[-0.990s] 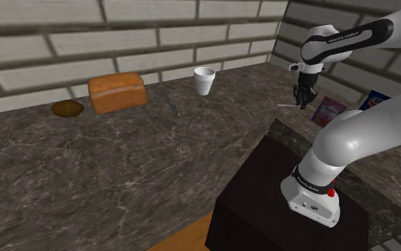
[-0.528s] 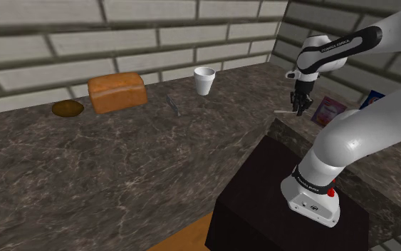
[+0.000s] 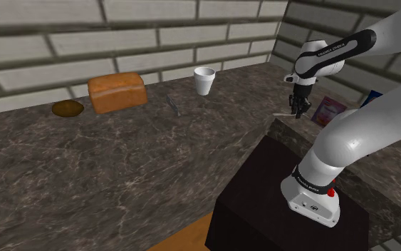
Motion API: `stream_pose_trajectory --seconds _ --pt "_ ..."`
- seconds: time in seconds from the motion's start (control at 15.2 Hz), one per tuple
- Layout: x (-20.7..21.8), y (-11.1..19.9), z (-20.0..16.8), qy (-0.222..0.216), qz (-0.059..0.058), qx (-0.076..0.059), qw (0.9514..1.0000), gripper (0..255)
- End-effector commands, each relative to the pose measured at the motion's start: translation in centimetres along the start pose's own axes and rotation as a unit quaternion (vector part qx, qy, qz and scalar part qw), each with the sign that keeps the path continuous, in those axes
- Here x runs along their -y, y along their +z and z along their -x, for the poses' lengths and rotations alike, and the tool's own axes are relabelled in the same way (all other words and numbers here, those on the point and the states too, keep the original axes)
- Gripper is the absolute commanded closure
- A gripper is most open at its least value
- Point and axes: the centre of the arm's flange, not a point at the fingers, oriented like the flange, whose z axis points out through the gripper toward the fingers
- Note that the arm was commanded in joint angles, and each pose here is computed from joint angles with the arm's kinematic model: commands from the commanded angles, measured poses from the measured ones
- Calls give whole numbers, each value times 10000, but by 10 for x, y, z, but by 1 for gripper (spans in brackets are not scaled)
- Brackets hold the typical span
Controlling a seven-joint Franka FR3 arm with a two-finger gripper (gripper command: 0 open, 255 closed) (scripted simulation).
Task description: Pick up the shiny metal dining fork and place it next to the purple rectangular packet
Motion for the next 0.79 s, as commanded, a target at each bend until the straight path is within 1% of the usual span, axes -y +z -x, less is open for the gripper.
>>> stream_pose_trajectory --seconds 0.0,0.07,0.13,0.46,0.73 --pt "0 0 0 0 1 0 10000 255" --pt "0 0 0 0 1 0 10000 255" --pt "0 0 0 0 1 0 10000 0" --pt "0 0 0 0 1 0 10000 0" --pt "0 -50 0 0 1 0 10000 0"
